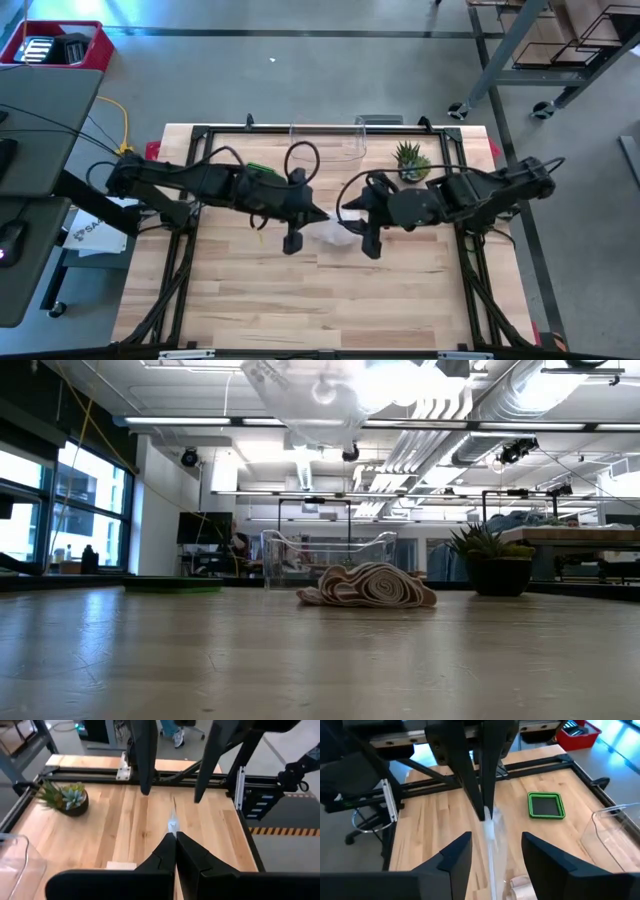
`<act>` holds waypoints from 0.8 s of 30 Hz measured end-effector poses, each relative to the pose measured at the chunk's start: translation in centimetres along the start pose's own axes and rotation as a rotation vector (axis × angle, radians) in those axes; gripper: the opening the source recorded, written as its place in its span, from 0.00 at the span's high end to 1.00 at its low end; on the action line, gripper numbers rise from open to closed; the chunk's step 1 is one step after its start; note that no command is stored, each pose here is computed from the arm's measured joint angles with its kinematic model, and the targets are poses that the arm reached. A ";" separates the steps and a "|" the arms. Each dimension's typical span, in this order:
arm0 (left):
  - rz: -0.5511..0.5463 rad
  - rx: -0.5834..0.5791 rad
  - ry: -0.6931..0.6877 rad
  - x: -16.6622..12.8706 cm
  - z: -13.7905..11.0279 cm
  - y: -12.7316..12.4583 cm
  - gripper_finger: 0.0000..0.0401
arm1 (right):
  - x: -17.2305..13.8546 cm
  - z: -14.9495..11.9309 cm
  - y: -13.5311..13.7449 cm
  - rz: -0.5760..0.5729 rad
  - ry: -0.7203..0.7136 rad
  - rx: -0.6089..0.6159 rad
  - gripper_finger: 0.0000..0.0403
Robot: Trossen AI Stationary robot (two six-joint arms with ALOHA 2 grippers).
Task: Roll bandage
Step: Open the transparent zip bag
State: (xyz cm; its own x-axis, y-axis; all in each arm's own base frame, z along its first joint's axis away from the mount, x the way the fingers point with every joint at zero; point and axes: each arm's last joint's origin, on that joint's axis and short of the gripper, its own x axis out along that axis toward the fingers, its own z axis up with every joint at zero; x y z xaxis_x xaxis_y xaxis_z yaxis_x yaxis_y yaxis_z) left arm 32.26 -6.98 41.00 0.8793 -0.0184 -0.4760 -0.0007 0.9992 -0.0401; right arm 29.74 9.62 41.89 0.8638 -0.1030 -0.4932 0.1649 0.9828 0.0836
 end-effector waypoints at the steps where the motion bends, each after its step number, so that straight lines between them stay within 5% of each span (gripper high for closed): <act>1: 0.001 0.013 -0.008 0.0 0.1 -0.1 1.00 | 0.0 0.0 0.0 0.005 0.001 -0.006 0.60; 24: -0.015 0.042 -0.048 0.0 0.5 0.1 1.00 | 0.9 0.4 -0.1 0.074 -0.004 -0.008 0.68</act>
State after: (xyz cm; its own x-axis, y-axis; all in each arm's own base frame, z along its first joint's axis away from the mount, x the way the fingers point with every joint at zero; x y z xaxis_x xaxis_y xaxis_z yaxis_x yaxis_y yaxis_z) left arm 32.53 -6.88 41.45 0.9007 -0.0326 -0.4333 0.0317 0.9995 -0.0094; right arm 30.67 9.37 41.77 0.8753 -0.0308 -0.4827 0.0970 0.9889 0.1129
